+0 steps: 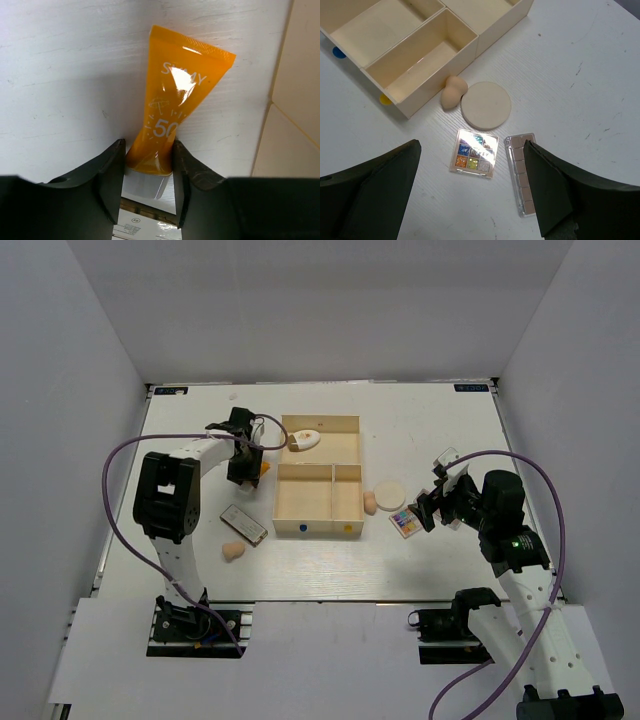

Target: Organize the makeup

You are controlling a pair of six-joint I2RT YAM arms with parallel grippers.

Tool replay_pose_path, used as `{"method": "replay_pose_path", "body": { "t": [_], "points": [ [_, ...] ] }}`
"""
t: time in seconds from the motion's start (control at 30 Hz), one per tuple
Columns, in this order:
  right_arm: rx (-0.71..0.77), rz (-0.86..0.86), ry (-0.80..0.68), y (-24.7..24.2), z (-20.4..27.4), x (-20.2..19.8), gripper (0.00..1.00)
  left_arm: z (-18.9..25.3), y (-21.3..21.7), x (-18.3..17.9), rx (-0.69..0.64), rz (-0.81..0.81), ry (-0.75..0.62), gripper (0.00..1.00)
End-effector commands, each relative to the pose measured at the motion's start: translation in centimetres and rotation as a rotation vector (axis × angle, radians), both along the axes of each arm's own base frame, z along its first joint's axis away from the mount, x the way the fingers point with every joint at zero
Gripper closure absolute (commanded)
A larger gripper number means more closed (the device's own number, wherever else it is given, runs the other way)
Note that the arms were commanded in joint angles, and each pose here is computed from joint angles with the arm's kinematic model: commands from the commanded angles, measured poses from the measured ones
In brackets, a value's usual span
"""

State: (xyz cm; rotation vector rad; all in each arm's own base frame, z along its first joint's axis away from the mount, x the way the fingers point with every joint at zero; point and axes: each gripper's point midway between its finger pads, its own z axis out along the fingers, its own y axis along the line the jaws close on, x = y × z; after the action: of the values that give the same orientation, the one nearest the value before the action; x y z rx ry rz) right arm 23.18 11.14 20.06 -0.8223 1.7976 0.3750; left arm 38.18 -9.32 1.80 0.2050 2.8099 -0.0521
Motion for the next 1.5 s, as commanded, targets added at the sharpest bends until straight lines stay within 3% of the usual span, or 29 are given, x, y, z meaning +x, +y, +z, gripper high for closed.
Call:
{"method": "replay_pose_path", "body": {
  "t": [0.0,0.23,0.37,0.5,0.67,0.9,1.07,1.3,1.47],
  "points": [
    [0.009,0.002,-0.052,0.2,1.1,0.4,0.11,1.8,0.0,0.9,-0.012,0.005,-0.057,0.58],
    [0.01,-0.001,-0.051,0.1,1.1,0.5,0.11,6.1,1.2,2.5,-0.015,0.083,-0.223,0.63],
    [0.01,0.0,-0.051,0.2,1.1,0.5,0.11,11.9,1.1,3.6,-0.089,0.124,-0.403,0.69],
    [0.008,0.0,-0.049,0.2,1.0,0.5,0.11,15.4,-1.1,4.2,-0.176,0.068,-0.498,0.69],
    [0.006,-0.004,-0.049,0.1,1.0,0.6,0.11,17.0,-6.8,4.0,-0.405,-0.107,-0.462,0.69],
    [0.006,-0.008,-0.049,0.1,0.9,0.6,0.11,16.6,-11.5,5.4,-0.486,-0.152,-0.437,0.66],
    [0.005,-0.01,-0.048,0.0,0.9,0.7,0.11,15.8,-13.4,6.9,-0.477,-0.139,-0.442,0.58],
    [0.004,-0.008,-0.051,0.1,0.9,0.6,0.11,13.0,-14.5,7.9,-0.417,-0.086,-0.41,0.3],
    [0.004,-0.009,-0.047,0.0,0.8,0.6,0.11,13.0,-14.4,8.4,-0.386,-0.063,-0.419,0.26]
  ]
}}
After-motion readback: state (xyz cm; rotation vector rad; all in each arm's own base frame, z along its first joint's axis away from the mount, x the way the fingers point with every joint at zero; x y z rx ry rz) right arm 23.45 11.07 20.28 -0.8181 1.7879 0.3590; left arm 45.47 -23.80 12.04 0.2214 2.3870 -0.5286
